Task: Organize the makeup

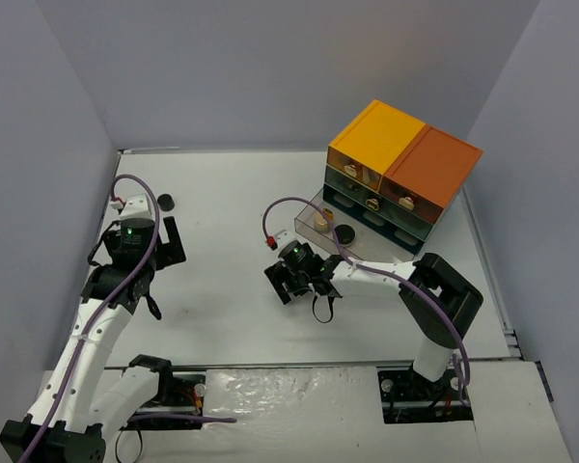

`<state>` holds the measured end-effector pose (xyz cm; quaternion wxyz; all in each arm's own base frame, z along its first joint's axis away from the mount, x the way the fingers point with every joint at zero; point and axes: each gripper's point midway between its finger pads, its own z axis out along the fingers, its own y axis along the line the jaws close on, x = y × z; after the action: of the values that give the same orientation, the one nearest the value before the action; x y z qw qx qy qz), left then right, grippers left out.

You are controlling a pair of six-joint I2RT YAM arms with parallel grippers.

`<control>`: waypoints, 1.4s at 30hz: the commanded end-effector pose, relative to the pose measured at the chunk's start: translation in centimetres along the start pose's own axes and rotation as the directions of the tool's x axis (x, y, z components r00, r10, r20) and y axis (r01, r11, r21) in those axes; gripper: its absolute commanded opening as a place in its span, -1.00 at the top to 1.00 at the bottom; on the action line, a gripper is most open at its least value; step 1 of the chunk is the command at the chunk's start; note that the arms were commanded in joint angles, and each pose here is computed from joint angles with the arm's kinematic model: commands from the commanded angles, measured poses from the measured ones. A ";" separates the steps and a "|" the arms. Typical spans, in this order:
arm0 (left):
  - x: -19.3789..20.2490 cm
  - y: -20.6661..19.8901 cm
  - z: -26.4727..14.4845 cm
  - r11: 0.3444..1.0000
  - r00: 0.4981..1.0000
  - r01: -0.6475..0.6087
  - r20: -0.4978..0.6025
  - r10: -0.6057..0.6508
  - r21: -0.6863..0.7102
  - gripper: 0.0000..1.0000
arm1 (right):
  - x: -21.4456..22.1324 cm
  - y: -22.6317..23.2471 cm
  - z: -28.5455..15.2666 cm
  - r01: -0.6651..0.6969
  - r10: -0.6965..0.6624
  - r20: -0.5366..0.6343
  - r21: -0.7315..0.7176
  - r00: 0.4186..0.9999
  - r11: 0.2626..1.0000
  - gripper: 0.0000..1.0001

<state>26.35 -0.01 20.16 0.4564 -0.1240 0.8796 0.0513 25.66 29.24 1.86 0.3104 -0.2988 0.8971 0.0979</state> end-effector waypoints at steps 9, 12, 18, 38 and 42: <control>-0.1 0.0 1.4 0.999 1.000 -0.013 -0.010 0.013 -0.029 -0.94 | -3.1 -0.8 -0.2 -0.054 0.048 0.124 0.049 0.991 0.997 0.31; -0.1 -0.1 1.6 1.000 1.000 -0.016 -0.013 0.016 -0.026 -0.94 | -4.2 -1.6 -1.6 -0.079 0.067 0.166 0.066 0.984 0.995 0.76; -0.1 -0.3 1.7 1.000 1.000 -0.016 -0.015 0.016 -0.021 -0.94 | -7.7 -7.0 -6.3 -0.218 0.166 0.292 0.153 0.942 0.964 1.00; 0.0 -0.4 2.2 1.000 0.999 -0.006 -0.037 0.005 -0.012 -0.94 | -0.8 -20.5 -4.8 -0.604 0.554 0.241 0.292 0.797 0.741 0.74; 0.0 -0.3 2.3 1.000 0.999 -0.004 -0.038 0.003 -0.013 -0.94 | 0.1 -20.7 -3.6 -0.607 0.563 0.227 0.313 0.794 0.730 0.49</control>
<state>26.79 0.16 16.92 0.4073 -0.1195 0.9031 0.0642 34.64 10.42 4.42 0.3407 0.0540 0.9384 0.0187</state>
